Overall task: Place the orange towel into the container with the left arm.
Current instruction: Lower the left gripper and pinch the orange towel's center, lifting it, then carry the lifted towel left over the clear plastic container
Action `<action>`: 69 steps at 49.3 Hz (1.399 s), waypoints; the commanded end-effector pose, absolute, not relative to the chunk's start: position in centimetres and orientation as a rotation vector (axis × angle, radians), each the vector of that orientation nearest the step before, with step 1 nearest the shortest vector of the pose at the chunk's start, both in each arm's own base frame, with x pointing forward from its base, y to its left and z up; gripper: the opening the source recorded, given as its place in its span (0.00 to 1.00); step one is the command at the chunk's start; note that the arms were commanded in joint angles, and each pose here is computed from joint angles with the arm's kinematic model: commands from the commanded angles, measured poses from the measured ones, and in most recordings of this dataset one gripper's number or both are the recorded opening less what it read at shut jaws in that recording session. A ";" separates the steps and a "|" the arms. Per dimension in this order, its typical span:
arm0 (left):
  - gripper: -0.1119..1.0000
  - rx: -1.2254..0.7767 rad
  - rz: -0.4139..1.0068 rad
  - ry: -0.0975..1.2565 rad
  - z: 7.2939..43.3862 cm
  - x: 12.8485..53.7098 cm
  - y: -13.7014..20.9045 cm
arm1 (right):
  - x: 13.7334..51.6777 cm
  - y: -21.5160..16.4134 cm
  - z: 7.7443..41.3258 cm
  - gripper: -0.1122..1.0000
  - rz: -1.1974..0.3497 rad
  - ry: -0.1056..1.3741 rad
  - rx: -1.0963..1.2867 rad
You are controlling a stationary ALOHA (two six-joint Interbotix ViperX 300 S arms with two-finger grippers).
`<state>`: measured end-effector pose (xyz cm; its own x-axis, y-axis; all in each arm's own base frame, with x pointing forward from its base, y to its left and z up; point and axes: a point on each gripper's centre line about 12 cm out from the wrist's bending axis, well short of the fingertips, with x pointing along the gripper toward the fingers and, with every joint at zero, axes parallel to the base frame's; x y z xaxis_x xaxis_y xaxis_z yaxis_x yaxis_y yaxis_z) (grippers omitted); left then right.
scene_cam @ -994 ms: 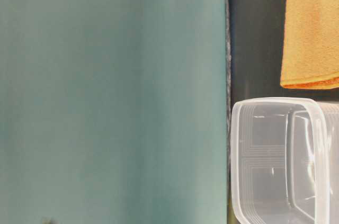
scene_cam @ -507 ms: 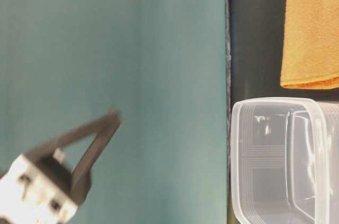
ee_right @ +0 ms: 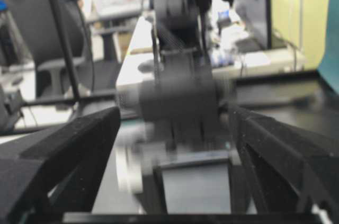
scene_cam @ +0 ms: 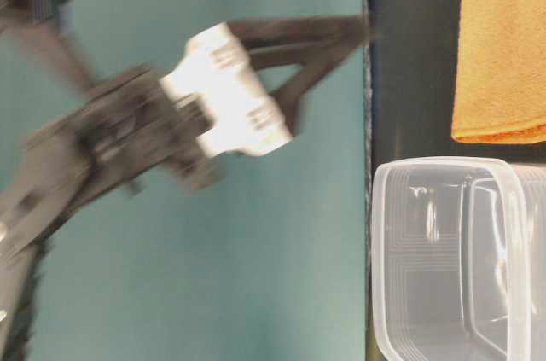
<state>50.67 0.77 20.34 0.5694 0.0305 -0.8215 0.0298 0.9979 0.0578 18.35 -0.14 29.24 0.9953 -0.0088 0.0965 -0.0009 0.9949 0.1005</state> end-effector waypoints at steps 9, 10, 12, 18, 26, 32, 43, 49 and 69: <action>0.89 0.070 0.005 1.027 15.2 53.9 1.3 | 16.7 -0.2 32.3 0.81 -0.002 -0.249 0.102; 0.89 0.069 0.006 1.033 14.9 53.9 1.4 | 16.6 -0.2 32.4 0.81 -0.002 -0.257 0.102; 0.89 0.068 0.007 1.044 14.2 54.1 1.5 | 16.3 -0.2 32.6 0.81 -0.001 -0.270 0.102; 0.89 0.068 0.006 1.082 12.4 54.0 1.6 | 15.8 -0.2 33.4 0.81 0.001 -0.304 0.102; 0.89 0.067 0.006 1.131 10.8 53.8 1.7 | 15.8 -0.2 33.3 0.81 0.002 -0.298 0.102; 0.88 0.066 0.007 1.150 10.2 53.7 1.7 | 15.9 -0.2 33.2 0.81 0.002 -0.292 0.102; 0.59 0.066 0.006 1.194 10.8 53.2 1.7 | 16.0 -0.2 33.0 0.81 -0.003 -0.275 0.094; 0.26 0.067 0.009 1.164 12.9 53.3 1.7 | 15.8 -0.2 33.0 0.81 -0.003 -0.272 0.094; 0.16 0.067 0.019 1.003 28.0 50.6 1.4 | 15.7 -0.4 32.7 0.81 -0.013 -0.246 0.092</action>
<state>51.88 1.82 22.77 0.4731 0.0456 -0.8798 0.0146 0.9981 0.0596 15.63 -0.32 32.21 0.9727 -0.0206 0.2310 -0.0006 0.9958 0.0912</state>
